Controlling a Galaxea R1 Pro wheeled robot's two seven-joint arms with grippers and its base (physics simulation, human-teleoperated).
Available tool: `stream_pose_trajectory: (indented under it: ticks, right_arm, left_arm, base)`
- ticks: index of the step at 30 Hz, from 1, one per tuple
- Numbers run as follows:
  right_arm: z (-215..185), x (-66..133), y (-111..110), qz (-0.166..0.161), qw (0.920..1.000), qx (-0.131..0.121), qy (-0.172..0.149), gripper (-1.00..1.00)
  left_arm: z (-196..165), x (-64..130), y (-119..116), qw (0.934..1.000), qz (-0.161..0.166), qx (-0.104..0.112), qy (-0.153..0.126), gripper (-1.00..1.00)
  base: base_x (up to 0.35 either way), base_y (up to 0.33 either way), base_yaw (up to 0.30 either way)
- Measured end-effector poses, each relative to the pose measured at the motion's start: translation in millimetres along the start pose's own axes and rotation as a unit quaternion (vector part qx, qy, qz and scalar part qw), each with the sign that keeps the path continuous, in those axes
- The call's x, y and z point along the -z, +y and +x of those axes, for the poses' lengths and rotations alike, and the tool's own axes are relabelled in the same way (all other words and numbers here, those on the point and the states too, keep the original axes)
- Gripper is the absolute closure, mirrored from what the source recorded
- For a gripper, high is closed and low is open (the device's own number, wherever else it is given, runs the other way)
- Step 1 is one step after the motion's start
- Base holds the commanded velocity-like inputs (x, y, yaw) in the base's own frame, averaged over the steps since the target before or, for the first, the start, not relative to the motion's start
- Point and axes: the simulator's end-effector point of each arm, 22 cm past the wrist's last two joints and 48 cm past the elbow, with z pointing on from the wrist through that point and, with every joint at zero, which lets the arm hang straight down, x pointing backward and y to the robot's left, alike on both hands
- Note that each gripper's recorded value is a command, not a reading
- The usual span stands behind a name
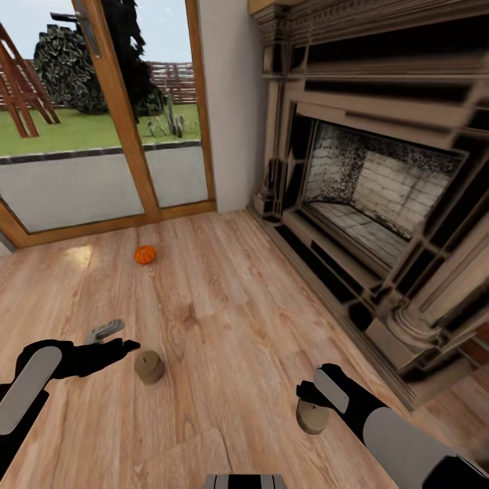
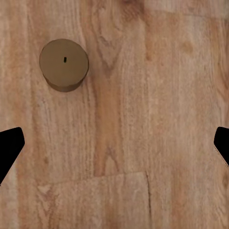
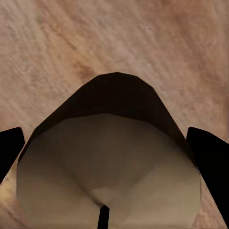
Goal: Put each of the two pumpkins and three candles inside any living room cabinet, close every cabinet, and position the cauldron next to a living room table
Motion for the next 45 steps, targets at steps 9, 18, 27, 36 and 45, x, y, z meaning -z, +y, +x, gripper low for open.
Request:
stream_pose_trajectory:
  ticks: [9, 18, 27, 36, 45]
  right_arm:
    - [-0.5, 0.1, 0.3, 0.0, 1.0, 0.0, -0.001, 1.0]
    - [-0.5, -0.2, 0.3, 0.0, 1.0, 0.0, -0.001, 1.0]
    - [-0.6, -0.2, 0.2, 0.0, 1.0, 0.0, -0.002, 1.0]
    - [-0.7, -0.2, 0.3, 0.0, 1.0, 0.0, -0.002, 1.0]
    - [-20.2, 19.1, 34.6, -0.037, 0.9991, 0.009, -0.018, 1.0]
  left_arm:
    - [0.7, -1.4, 4.7, 1.0, -0.004, 0.004, 0.002, -1.0]
    - [1.3, -1.9, 4.7, 1.0, -0.003, 0.006, 0.003, -1.0]
    - [1.4, -2.2, 5.1, 1.0, -0.005, 0.006, 0.003, -1.0]
    - [9.9, -10.2, 23.0, 0.9993, -0.031, 0.015, 0.016, -1.0]
    - [21.5, -17.9, 34.5, 0.998, -0.05, 0.023, 0.032, -1.0]
  base:
    - [0.286, 0.161, 0.0]
    - [0.127, 0.203, 0.0]
    - [0.004, 0.092, 0.0]
    - [0.0, 0.003, 0.0]
    - [0.0, 0.0, 0.0]
